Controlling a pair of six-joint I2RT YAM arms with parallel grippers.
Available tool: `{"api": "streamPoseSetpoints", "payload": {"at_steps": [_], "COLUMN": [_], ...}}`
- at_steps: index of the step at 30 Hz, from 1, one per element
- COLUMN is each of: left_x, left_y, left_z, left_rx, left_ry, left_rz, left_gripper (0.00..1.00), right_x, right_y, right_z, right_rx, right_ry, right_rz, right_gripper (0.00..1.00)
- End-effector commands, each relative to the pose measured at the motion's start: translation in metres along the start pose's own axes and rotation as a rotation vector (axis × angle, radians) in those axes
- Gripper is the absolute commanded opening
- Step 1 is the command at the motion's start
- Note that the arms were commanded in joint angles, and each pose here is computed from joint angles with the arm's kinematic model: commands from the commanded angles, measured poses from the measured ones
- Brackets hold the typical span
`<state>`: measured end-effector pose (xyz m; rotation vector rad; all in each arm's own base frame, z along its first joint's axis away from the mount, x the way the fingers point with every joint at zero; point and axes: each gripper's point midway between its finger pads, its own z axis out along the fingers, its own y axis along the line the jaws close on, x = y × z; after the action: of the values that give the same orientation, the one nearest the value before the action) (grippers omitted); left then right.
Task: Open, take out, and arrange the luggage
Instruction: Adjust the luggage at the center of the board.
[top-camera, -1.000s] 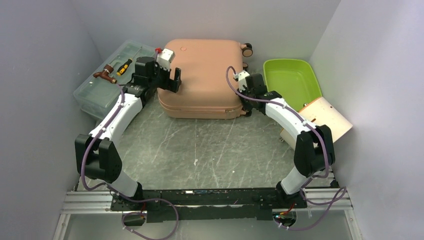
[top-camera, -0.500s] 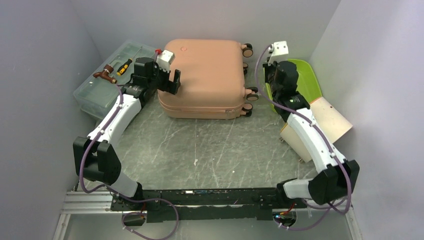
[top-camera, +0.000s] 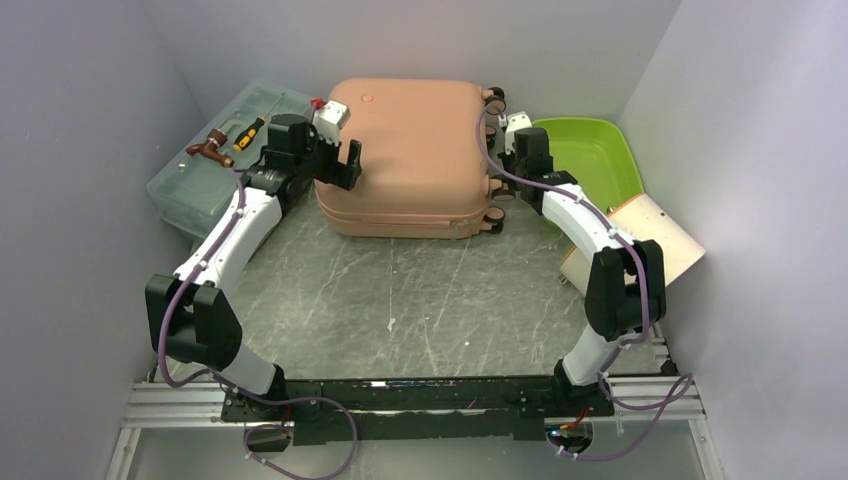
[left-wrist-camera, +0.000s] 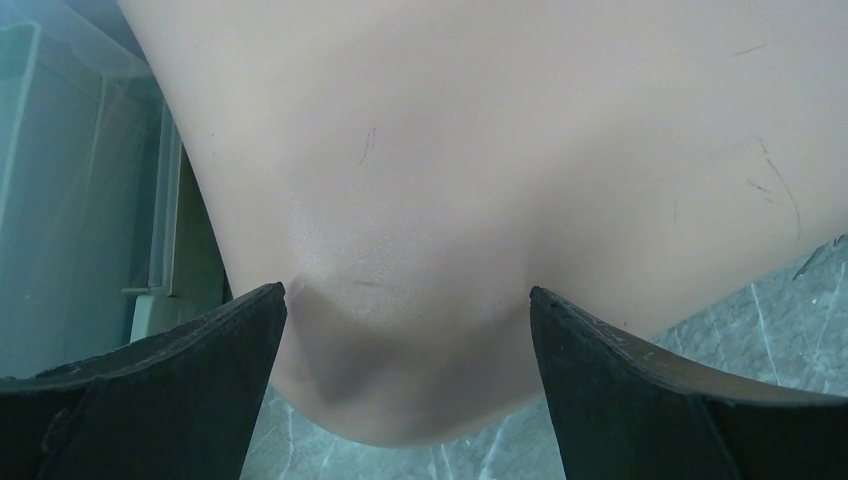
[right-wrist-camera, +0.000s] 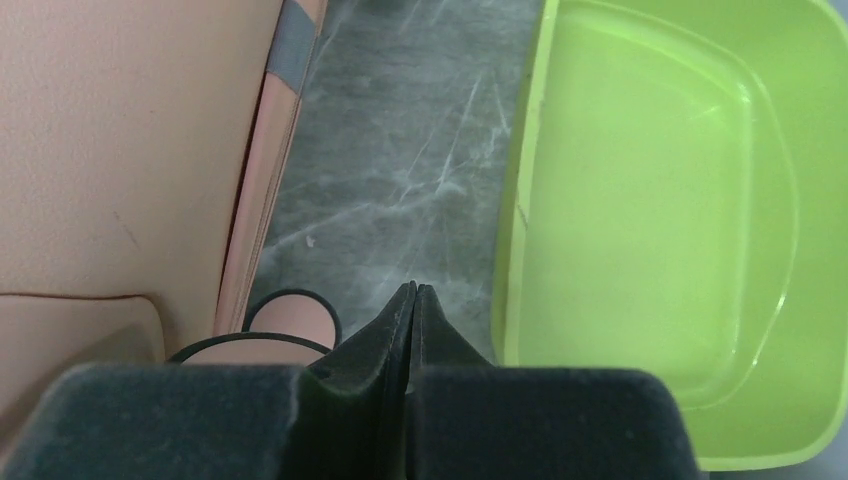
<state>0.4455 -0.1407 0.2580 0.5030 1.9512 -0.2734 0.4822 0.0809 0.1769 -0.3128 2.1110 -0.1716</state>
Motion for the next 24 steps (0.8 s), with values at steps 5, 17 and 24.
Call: {"api": "streamPoseSetpoints", "payload": {"at_steps": [5,17,24], "left_x": [-0.027,-0.03,-0.026], "left_y": [-0.006,-0.009,-0.011], "left_z": [-0.003,-0.013,-0.014], "left_rx": [0.033,0.045,0.051], "left_ry": [-0.065,-0.078,-0.077], "left_rz": [-0.008,0.007,0.022], "left_gripper": [0.98,0.99,0.99], "right_x": [-0.023,-0.019,-0.036], "right_y": [0.13,0.165,0.099], "right_z": [-0.041,-0.052,-0.1], "right_rx": [-0.519,-0.649,-0.475], "right_ry": [-0.077,-0.033,-0.357], "right_rz": [-0.016,-0.003,-0.032], "right_gripper": [0.0,0.0,0.3]}}
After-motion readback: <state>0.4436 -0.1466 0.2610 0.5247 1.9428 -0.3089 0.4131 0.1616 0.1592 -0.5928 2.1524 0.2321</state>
